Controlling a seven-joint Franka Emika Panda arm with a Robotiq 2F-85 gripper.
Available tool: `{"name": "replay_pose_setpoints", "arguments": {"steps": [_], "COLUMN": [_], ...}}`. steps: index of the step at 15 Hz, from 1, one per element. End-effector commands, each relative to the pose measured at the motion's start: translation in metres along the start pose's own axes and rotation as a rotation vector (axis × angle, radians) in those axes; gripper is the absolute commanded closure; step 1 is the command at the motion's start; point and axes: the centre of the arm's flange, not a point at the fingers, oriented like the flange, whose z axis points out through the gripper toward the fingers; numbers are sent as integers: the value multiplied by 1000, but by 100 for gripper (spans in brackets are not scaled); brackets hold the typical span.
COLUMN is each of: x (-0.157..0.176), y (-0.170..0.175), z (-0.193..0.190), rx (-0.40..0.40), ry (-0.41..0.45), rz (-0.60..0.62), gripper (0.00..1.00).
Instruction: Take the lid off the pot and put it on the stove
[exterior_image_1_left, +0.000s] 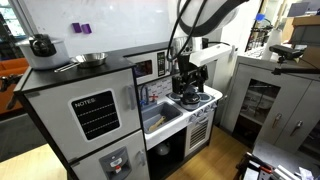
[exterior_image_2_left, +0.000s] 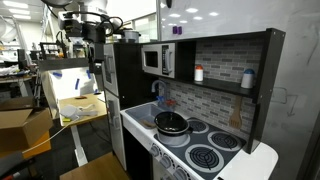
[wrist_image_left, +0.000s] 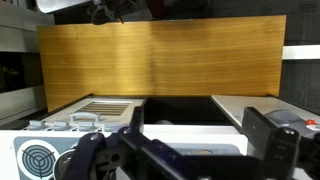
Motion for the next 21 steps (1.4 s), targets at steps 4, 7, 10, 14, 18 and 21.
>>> {"name": "replay_pose_setpoints", "arguments": {"steps": [4, 7, 10, 14, 18, 21], "x": [0, 0, 0, 7, 21, 32], "y": [0, 0, 0, 7, 27, 48], "z": [0, 0, 0, 7, 25, 39], "rx": [0, 0, 0, 5, 3, 3], "ry": [0, 0, 0, 11, 42, 52], "rz": [0, 0, 0, -13, -30, -45], "gripper": [0, 0, 0, 0, 0, 0]}}
